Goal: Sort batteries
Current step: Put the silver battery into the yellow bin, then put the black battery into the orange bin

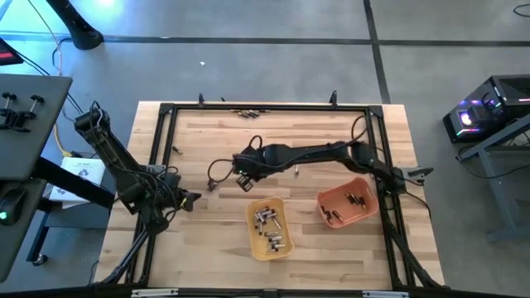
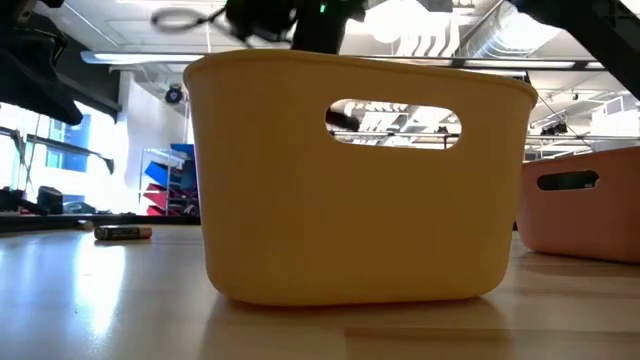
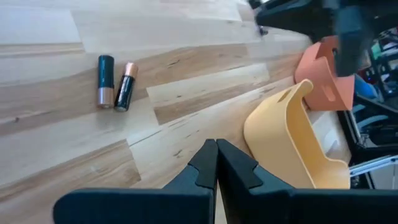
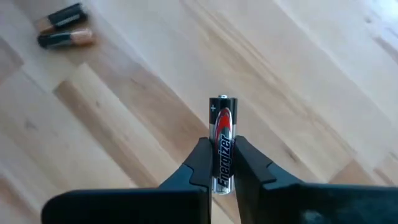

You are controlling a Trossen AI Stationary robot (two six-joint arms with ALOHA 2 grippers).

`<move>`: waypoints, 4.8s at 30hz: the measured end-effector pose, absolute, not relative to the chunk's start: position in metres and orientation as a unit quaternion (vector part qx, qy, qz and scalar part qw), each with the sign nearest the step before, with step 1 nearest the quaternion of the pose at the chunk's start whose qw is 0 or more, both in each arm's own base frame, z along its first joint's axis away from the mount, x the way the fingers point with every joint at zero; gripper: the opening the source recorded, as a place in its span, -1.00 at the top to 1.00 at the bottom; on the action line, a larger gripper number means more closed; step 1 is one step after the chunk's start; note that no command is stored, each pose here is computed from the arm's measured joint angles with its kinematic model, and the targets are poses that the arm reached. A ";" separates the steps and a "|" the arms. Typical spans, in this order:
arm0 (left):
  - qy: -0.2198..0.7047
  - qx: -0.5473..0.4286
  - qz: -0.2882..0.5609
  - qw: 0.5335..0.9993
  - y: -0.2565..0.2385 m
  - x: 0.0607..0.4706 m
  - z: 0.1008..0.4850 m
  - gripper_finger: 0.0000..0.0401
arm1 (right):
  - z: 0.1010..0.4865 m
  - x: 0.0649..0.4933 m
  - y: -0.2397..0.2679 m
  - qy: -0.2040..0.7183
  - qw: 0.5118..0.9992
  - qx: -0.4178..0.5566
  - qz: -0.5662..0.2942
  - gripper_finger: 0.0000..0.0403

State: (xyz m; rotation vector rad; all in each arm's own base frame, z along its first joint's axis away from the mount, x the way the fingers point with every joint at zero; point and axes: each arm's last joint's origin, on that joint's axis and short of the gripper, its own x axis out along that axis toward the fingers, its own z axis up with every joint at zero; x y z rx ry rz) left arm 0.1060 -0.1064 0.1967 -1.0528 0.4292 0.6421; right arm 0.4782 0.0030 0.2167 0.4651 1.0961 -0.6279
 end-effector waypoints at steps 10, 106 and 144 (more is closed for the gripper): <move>0.194 -0.487 0.302 0.796 -0.105 0.106 0.197 1.00 | 0.272 0.436 0.080 0.576 0.784 0.186 -0.139 0.91; 0.578 -0.359 0.386 0.622 0.029 0.212 0.130 0.86 | 0.248 0.266 0.036 0.492 0.823 0.262 -0.106 0.07; 0.628 -0.282 0.308 0.657 0.014 0.207 0.148 1.00 | 0.256 0.280 0.010 0.420 0.846 0.304 -0.121 0.07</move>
